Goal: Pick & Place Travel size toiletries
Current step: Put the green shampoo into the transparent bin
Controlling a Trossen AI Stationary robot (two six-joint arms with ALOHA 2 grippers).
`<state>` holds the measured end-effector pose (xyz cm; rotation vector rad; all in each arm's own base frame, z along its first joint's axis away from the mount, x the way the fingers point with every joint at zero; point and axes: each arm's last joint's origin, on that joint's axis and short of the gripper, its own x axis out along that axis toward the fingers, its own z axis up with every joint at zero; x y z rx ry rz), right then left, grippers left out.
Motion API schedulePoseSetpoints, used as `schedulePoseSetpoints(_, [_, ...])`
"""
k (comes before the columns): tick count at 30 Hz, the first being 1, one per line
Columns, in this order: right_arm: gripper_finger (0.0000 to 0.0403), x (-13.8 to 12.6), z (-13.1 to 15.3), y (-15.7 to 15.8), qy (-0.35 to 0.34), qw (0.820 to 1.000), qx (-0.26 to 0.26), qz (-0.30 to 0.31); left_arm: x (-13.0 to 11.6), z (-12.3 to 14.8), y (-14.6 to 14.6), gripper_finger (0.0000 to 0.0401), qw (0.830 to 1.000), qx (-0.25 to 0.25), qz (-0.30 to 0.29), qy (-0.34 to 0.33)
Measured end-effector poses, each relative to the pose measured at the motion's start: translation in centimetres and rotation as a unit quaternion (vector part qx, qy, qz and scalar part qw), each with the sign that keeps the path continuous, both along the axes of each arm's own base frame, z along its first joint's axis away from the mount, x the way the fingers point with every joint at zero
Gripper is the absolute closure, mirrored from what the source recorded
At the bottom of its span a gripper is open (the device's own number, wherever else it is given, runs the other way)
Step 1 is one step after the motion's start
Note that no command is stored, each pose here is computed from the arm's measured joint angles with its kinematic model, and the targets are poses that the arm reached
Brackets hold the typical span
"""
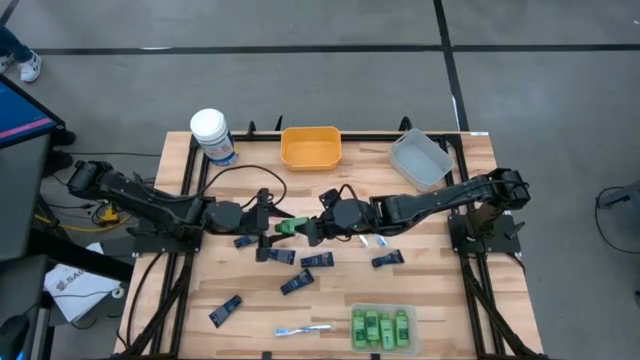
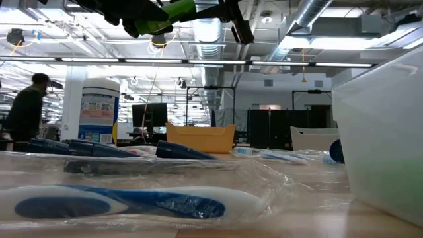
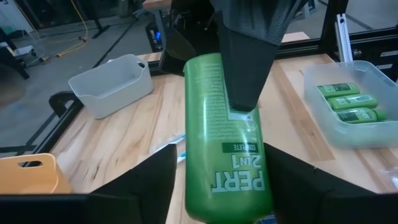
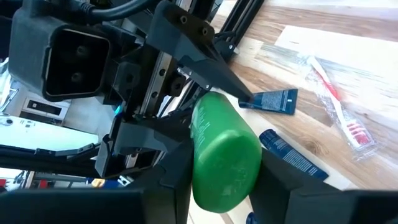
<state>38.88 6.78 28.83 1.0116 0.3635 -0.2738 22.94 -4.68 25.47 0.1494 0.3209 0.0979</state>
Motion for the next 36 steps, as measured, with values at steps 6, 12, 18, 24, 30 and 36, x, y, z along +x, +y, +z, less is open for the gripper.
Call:
schedulePoseSetpoints(6, [0.0293,-0.7,0.8,0.2,0.003,1.0,0.001,0.024,0.0,0.0,-0.1,0.0166,1.0,-0.012,0.001,0.002])
schedulePoseSetpoints(12, [0.0292,-3.2,1.5,0.8,0.072,0.996,-0.007,0.042,-0.2,-0.2,-0.7,0.0154,1.0,-0.012,-0.009,0.012])
schedulePoseSetpoints(18, [0.0292,-8.4,2.2,3.5,0.197,0.978,0.008,0.069,-0.4,-0.3,-1.3,0.0151,1.0,-0.011,-0.023,0.016])
schedulePoseSetpoints(24, [0.0297,-13.4,1.9,8.8,0.306,0.94,0.078,0.126,-0.5,-0.4,-1.5,0.015,0.999,-0.009,-0.027,0.022])
schedulePoseSetpoints(30, [0.0297,-15.7,-0.6,14.2,0.414,0.883,0.137,0.176,-0.5,-0.4,-1.5,0.0154,0.999,-0.009,-0.027,0.022])
schedulePoseSetpoints(36, [0.0297,-15.3,-3.5,16.4,0.477,0.84,0.154,0.207,-0.5,-0.4,-1.5,0.0154,0.999,-0.01,-0.027,0.022])
